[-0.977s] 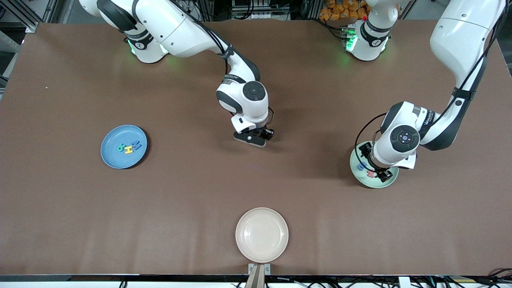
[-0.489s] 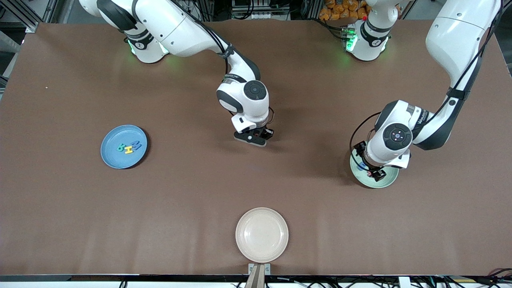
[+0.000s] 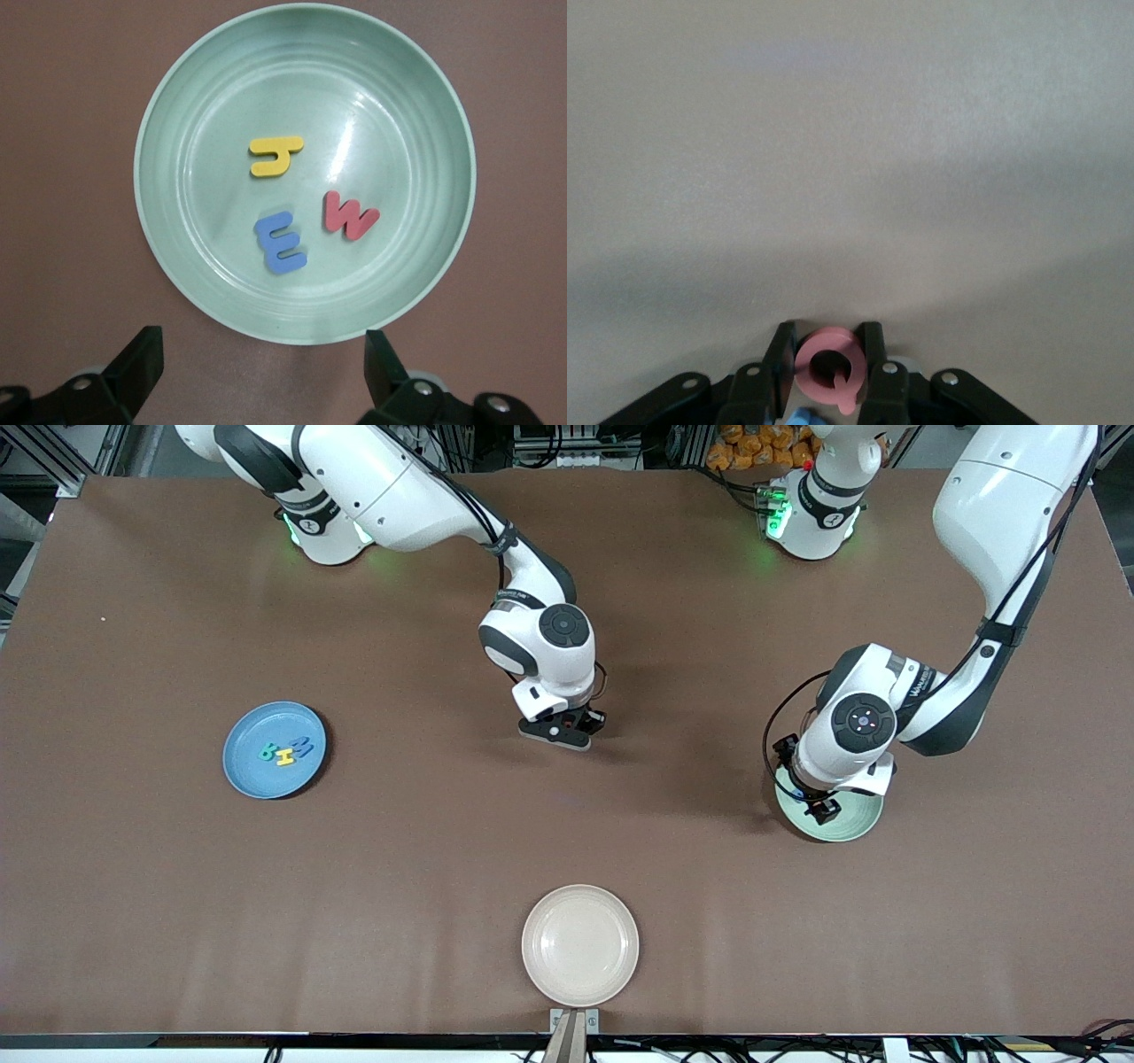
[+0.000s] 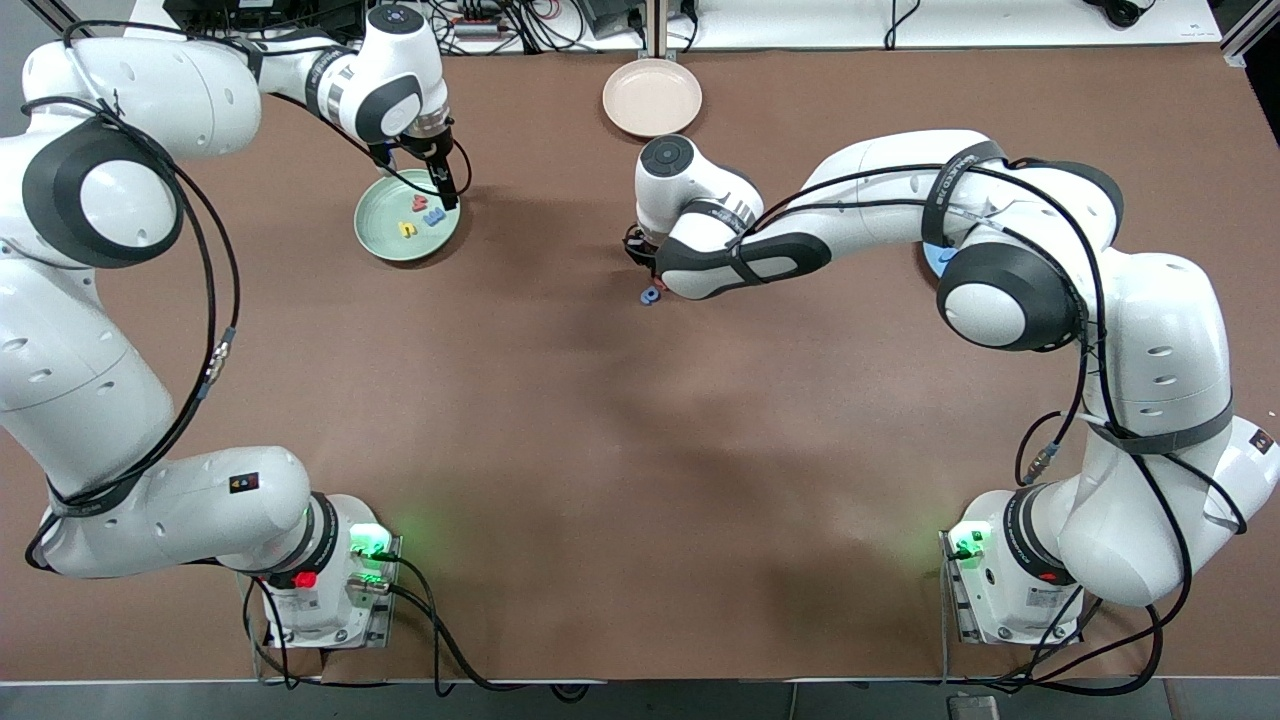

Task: Sort uppercase to blue plate, lowercase to green plate
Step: 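Grasp the pink Q with the right gripper while the left gripper rises, then release the Q on the blue plate while the left gripper reaches the a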

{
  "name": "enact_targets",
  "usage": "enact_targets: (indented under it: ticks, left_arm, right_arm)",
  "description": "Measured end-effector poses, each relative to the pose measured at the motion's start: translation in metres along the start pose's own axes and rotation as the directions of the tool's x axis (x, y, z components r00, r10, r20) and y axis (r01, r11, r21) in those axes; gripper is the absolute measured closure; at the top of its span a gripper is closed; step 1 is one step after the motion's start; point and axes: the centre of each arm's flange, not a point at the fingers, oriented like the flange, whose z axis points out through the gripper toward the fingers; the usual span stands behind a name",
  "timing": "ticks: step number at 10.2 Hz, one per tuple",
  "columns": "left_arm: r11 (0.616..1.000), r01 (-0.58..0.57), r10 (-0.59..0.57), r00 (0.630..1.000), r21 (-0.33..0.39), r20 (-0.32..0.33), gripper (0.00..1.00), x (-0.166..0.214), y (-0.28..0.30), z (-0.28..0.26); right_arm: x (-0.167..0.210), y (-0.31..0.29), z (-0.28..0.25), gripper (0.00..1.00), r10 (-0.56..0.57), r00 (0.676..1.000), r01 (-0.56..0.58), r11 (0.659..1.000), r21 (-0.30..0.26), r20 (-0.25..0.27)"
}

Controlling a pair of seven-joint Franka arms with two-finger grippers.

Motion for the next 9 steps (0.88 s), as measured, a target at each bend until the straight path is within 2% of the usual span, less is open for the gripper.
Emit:
enact_targets:
  ticks: [3,5,7,9]
  left_arm:
    - [1.000,-0.006,0.006,1.000,0.000,0.004,0.00,-0.003,-0.002,-0.001]
    - [1.000,-0.020,0.020,1.000,0.000,0.015,0.00,-0.012,-0.009,-0.006]
    - [1.000,-0.001,0.001,0.999,0.002,0.040,0.00,-0.032,-0.027,-0.017]
    - [1.000,0.006,-0.006,0.998,0.001,0.060,0.00,-0.068,-0.064,-0.028]
  right_arm:
    - [0.028,0.019,0.001,0.64,-0.142,0.989,0.144,0.987,-0.067,0.028]
    - [0.046,0.036,-0.003,0.64,-0.226,0.972,0.233,0.965,-0.117,0.072]
    - [0.072,0.056,-0.025,0.64,-0.286,0.951,0.300,0.946,-0.120,0.121]
    - [0.099,0.091,-0.044,0.64,-0.342,0.930,0.359,0.923,-0.137,0.133]
